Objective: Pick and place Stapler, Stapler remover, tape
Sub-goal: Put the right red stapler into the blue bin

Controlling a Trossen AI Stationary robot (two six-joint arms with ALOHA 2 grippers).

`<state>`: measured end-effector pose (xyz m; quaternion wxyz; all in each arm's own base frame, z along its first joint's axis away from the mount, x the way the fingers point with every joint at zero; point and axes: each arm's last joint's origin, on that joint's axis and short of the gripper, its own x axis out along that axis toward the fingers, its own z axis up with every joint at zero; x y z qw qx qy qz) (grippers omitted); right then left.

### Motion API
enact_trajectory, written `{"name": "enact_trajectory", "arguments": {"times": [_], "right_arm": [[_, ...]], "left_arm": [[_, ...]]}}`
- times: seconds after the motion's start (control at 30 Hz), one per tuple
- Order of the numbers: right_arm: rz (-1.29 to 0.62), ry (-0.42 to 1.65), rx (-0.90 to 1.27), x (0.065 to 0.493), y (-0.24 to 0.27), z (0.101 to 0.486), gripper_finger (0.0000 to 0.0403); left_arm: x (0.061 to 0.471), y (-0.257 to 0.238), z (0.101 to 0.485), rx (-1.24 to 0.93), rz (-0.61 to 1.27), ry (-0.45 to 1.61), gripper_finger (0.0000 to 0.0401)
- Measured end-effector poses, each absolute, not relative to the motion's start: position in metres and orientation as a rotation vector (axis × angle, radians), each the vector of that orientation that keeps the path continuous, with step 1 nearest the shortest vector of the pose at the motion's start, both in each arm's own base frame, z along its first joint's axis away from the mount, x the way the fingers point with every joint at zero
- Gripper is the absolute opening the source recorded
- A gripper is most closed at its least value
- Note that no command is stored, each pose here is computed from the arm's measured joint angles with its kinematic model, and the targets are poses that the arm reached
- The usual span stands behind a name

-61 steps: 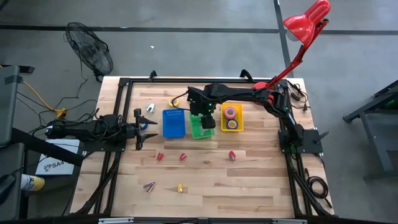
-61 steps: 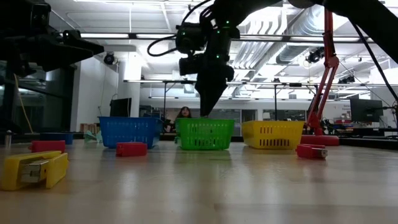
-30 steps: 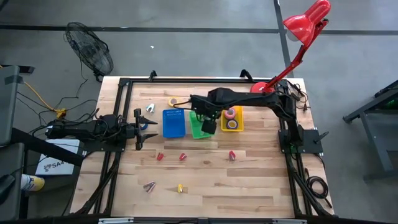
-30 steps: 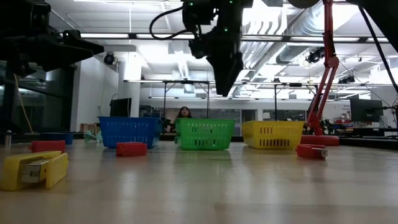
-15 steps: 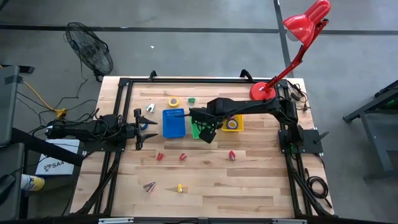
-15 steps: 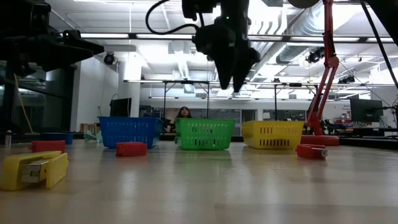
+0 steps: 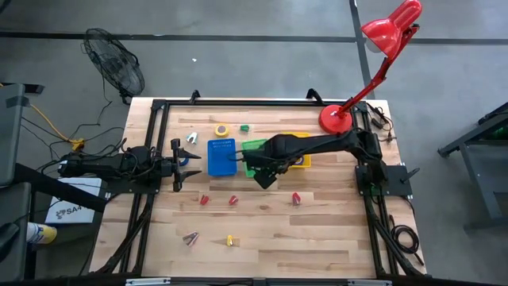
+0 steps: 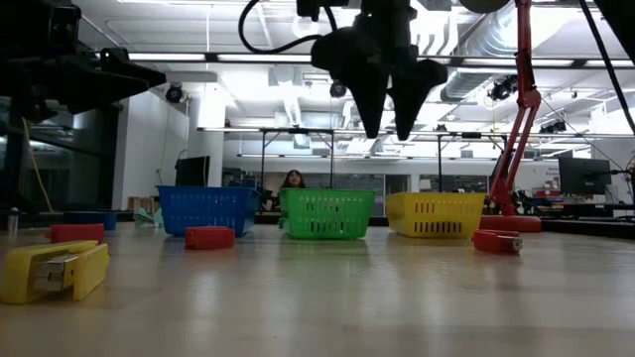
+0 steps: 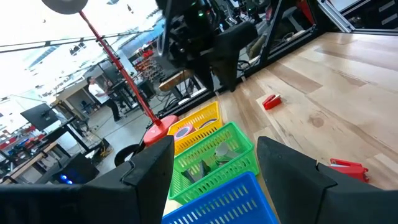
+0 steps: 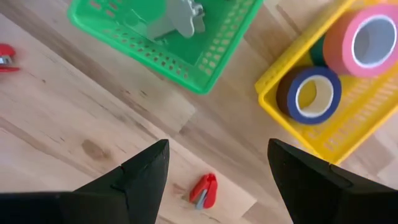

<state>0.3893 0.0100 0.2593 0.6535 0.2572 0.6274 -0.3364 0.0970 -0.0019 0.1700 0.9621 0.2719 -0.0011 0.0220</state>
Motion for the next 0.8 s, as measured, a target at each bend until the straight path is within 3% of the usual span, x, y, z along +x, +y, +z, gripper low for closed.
{"name": "enact_trajectory", "arguments": {"times": [0.8], "right_arm": [[-0.889,1.389,0.638,0.37,0.035,0.279,0.0264]], "left_arm": [[0.097,-0.002,0.17,0.551,0.045,-0.002,0.0227]]}}
